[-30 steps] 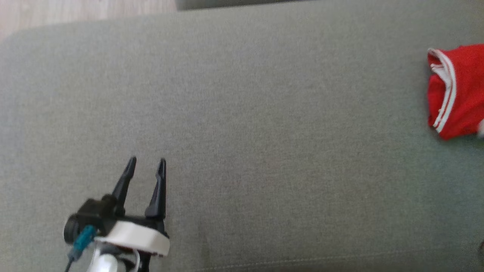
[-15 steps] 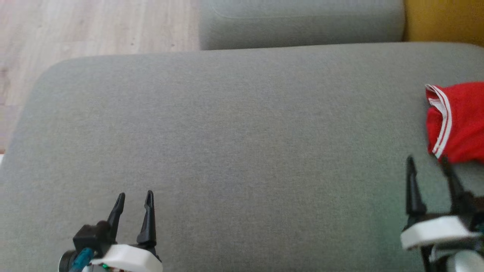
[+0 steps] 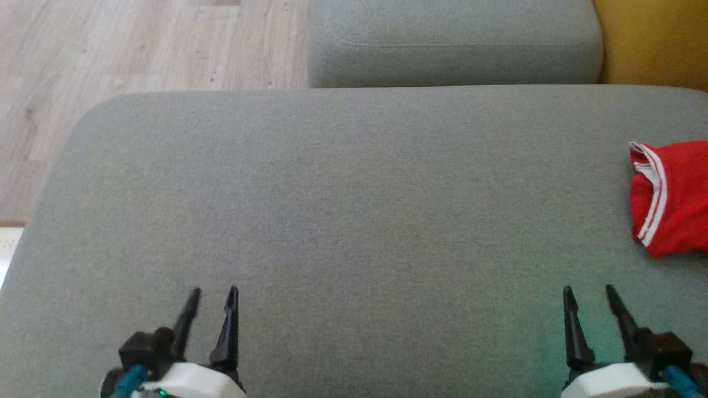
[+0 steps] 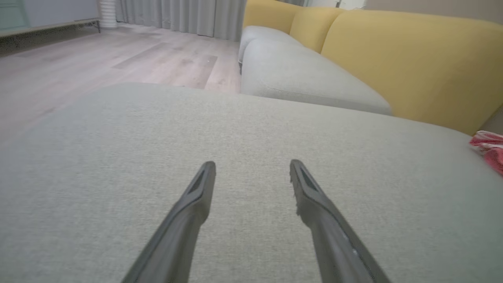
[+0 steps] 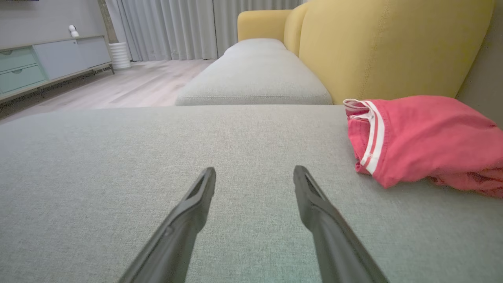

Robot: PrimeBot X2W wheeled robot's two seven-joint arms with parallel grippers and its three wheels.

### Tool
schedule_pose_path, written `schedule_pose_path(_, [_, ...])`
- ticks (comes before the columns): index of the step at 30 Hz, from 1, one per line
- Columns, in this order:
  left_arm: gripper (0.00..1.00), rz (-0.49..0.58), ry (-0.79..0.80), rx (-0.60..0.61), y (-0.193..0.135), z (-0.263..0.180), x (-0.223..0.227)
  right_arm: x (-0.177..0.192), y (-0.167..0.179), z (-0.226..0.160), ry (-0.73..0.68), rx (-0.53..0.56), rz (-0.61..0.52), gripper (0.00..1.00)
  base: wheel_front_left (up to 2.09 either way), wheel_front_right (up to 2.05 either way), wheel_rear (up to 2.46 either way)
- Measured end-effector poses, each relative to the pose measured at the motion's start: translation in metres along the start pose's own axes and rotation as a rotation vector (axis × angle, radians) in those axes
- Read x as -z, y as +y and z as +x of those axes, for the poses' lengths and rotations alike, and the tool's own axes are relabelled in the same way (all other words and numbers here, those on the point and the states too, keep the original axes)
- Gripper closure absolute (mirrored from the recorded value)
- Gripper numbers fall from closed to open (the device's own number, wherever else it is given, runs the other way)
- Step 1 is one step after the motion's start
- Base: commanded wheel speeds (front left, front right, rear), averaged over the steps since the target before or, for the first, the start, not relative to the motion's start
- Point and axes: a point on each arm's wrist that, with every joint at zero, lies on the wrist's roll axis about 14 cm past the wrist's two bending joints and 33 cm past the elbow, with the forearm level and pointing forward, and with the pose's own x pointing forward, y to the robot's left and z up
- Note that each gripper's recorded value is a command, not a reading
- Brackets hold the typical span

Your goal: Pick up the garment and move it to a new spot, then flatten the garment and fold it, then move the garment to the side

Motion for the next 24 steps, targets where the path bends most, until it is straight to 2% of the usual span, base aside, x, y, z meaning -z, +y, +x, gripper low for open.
schedule_pose_path(5, [1.00,-0.040,0.059,-0.008,0.000,-0.008,0.018,0.020,-0.003,-0.007,0.068,0.016,0.033,1.00,0.00,0.00,0.00])
schedule_pose_path(24, [1.00,-0.247,0.088,-0.069,0.011,-0.004,0.021,0.020,-0.014,-0.009,0.068,0.086,0.267,1.00,0.00,0.00,0.00])
